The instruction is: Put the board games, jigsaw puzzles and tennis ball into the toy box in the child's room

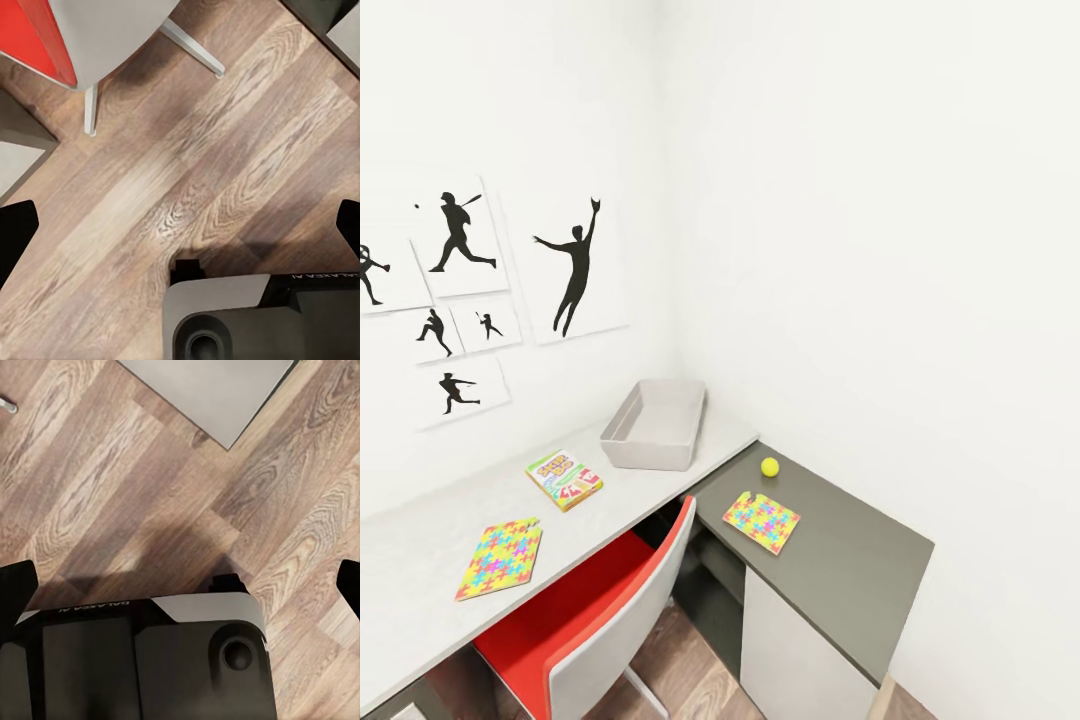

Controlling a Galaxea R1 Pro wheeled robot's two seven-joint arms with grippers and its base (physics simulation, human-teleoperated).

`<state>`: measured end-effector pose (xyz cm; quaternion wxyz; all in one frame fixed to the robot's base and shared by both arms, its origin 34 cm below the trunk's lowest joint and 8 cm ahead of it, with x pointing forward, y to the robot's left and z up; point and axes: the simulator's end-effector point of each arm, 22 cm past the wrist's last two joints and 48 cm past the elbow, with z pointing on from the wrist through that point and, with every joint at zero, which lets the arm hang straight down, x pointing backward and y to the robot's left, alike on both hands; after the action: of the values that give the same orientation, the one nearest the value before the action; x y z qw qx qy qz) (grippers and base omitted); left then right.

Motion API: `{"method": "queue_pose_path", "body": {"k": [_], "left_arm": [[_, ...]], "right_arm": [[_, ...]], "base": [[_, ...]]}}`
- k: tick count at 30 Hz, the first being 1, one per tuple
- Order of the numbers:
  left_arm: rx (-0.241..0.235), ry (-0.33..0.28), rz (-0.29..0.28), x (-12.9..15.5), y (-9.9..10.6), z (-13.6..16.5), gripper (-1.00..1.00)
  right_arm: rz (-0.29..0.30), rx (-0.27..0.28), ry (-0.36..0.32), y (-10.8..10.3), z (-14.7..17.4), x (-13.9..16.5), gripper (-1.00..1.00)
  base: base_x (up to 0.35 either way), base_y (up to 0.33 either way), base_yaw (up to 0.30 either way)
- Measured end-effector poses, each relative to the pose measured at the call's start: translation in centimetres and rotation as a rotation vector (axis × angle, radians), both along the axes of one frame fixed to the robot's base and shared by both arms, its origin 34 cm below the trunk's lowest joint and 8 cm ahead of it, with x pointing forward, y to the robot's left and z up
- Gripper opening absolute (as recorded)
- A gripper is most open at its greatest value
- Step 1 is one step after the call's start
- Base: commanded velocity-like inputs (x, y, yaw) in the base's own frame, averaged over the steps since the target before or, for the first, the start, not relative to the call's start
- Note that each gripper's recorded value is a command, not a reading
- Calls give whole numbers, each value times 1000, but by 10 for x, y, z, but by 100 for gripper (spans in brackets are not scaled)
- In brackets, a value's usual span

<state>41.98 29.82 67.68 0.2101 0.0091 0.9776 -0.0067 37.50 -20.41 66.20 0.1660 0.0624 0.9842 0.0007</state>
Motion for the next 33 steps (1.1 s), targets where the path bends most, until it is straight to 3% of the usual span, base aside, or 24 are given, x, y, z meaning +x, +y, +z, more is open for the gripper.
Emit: {"method": "queue_pose_path", "body": {"k": [33], "left_arm": [[0, 36, 0, -12, 0, -11, 100]], "right_arm": [[1, 0, 37, 0, -9, -13, 100]], "base": [[0, 0, 40]]}}
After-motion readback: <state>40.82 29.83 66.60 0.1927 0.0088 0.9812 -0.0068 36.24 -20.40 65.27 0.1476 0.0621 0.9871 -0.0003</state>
